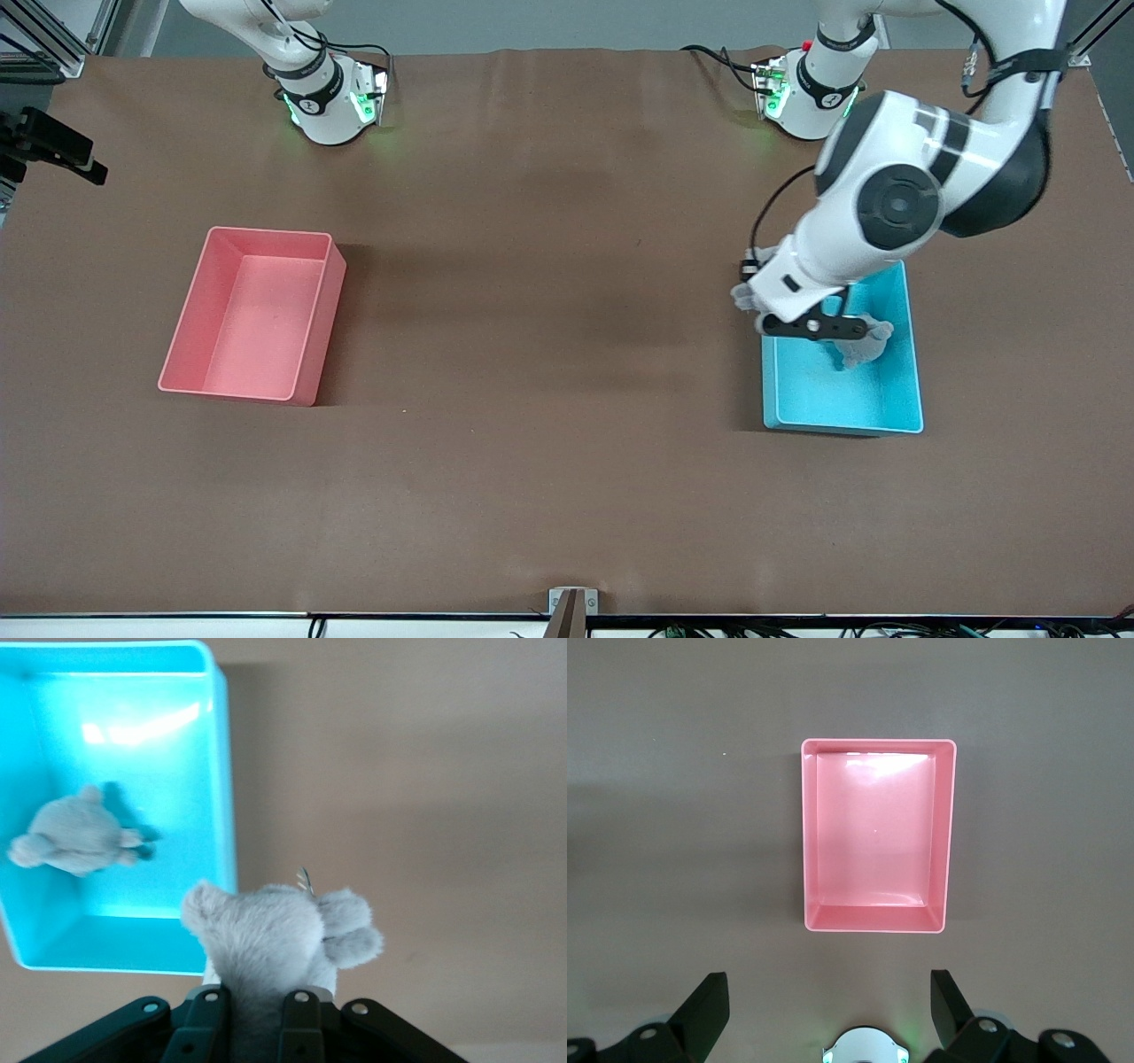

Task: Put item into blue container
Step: 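Carry the plush over the blue box and lower it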

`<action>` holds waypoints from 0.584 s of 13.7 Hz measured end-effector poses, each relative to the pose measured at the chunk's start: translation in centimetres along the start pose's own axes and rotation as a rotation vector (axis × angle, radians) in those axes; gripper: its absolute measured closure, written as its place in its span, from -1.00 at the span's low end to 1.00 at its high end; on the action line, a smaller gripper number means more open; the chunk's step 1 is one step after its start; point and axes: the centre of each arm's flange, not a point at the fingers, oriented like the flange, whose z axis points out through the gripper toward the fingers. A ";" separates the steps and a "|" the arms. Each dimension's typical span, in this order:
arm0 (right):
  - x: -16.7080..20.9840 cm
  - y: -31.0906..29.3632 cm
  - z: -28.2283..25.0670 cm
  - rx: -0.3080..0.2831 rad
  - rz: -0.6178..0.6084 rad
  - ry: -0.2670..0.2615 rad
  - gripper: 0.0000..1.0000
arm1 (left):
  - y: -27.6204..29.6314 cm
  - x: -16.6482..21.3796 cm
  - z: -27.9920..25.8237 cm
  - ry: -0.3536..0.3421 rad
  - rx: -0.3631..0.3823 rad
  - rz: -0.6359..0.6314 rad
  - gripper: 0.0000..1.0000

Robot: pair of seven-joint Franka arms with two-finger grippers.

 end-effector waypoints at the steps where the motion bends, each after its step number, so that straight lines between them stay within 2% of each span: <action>1: -0.1 0.1 -0.1 0.000 0.001 0.001 -1.00 | -2.4 0.3 0.6 0.000 -0.007 0.028 0.62; 6: -0.1 1.1 -0.2 -0.027 -0.032 0.004 -1.00 | -11.0 1.7 6.0 0.042 -0.033 0.139 0.62; 8: -0.1 1.2 -0.2 -0.027 -0.032 0.004 -1.00 | -11.9 1.9 8.3 0.044 -0.005 0.151 0.62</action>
